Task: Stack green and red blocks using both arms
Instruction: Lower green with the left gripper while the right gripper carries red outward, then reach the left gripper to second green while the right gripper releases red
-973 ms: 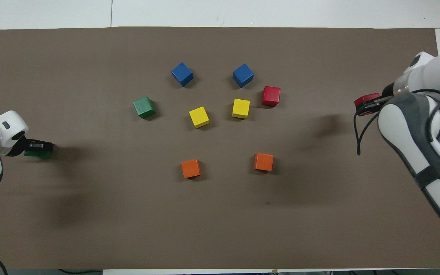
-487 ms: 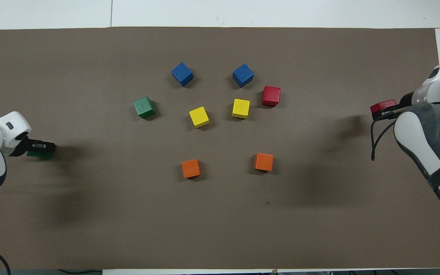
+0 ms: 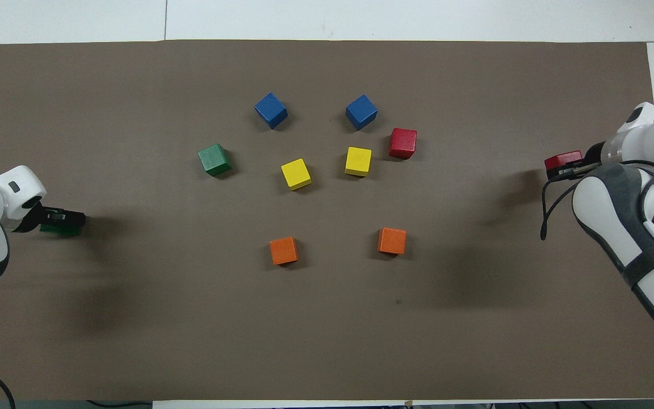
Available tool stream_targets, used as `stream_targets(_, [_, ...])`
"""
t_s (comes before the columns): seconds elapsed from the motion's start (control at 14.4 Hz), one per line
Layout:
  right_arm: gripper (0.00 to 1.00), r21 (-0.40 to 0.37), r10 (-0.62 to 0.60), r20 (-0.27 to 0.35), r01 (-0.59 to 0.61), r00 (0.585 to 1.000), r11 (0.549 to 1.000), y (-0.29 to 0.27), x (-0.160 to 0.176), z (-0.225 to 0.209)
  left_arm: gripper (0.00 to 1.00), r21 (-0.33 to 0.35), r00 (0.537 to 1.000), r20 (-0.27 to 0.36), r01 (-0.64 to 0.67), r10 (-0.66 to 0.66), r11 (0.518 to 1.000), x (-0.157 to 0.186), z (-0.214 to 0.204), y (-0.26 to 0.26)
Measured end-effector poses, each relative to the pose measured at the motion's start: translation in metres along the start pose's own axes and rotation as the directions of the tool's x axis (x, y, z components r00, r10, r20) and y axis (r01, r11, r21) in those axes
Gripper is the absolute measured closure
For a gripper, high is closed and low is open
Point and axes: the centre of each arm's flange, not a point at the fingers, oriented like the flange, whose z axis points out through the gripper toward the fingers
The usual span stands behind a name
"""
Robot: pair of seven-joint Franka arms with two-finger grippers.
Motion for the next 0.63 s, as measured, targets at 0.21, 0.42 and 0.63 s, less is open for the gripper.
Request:
stream_targets(0.21, [0.45, 0.001, 0.008, -0.001, -0.008, 1.0, 1.0, -0.015, 0.002, 0.006, 0.0, -0.006, 1.0, 0.008, -0.01, 0.01, 1.0, 0.019, -0.031, -0.005])
stream_targets(0.42, [0.45, -0.003, 0.009, -0.012, -0.009, 1.0, 1.0, -0.016, 0.003, 0.014, 0.0, -0.002, 0.999, -0.014, -0.044, 0.044, 0.999, 0.051, -0.084, 0.0])
stream_targets(0.63, [0.45, -0.007, 0.011, -0.018, -0.011, 1.0, 1.0, -0.014, 0.004, 0.031, 0.0, -0.006, 0.997, -0.027, -0.079, 0.078, 0.997, 0.082, -0.125, 0.039])
